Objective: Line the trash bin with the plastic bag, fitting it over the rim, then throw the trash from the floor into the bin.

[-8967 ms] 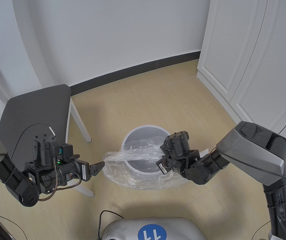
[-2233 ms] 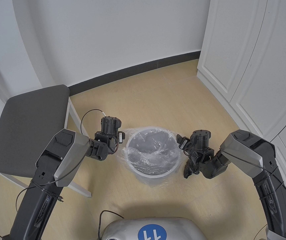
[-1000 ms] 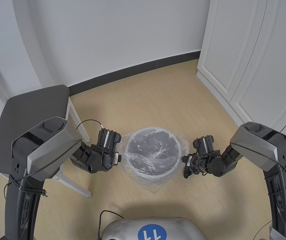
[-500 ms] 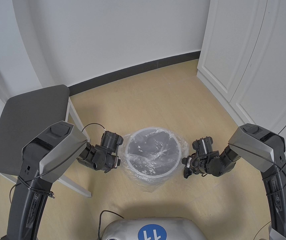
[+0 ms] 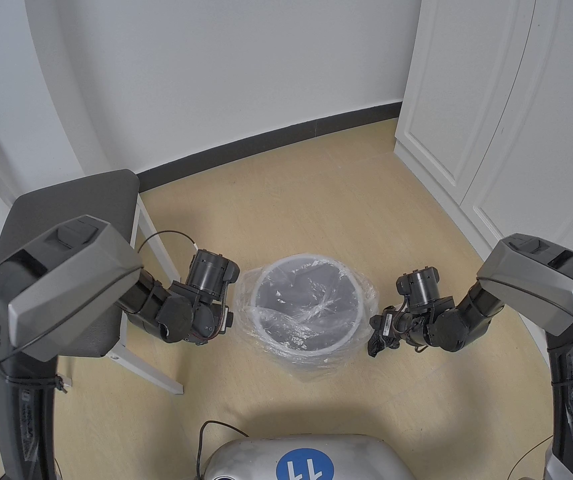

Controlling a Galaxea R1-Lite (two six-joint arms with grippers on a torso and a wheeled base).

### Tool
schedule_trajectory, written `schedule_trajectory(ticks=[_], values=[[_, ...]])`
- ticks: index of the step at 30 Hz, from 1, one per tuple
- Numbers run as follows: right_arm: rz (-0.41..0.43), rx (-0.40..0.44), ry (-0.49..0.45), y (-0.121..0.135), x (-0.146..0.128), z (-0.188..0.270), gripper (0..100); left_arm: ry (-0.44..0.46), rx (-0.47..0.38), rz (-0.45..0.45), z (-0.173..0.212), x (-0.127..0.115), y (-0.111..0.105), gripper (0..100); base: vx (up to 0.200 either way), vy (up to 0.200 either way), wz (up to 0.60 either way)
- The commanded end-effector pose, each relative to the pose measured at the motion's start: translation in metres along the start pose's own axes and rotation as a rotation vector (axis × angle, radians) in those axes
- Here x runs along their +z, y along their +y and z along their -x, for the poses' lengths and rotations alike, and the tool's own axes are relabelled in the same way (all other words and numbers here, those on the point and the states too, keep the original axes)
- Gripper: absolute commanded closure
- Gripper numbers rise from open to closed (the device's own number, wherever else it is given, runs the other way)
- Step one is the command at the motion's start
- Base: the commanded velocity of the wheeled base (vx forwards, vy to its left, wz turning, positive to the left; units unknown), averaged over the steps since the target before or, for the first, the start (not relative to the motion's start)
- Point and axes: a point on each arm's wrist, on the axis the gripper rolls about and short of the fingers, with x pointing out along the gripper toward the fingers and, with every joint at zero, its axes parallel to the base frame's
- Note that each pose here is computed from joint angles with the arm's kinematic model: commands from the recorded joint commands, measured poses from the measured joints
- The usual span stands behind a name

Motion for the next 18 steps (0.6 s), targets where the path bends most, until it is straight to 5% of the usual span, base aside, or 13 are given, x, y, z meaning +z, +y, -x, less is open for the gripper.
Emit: schedule_trajectory(ticks=[1,8,18], values=[[0.002,0.044,-0.037,0.002,0.018,0.034,0,-0.164,-0.101,0.029,0.087,0.029,-0.003,0,0.0,0.0,0.0],[0.011,0.042,-0.059,-0.003,0.027,0.043,0,-0.207,-0.194,-0.028,0.102,0.026,-0.049,0,0.0,0.0,0.0],[0.009,0.089,-0.229,-0.008,0.07,0.125,0,-0.213,-0.154,-0.084,0.057,0.023,-0.095,0,0.0,0.0,0.0]])
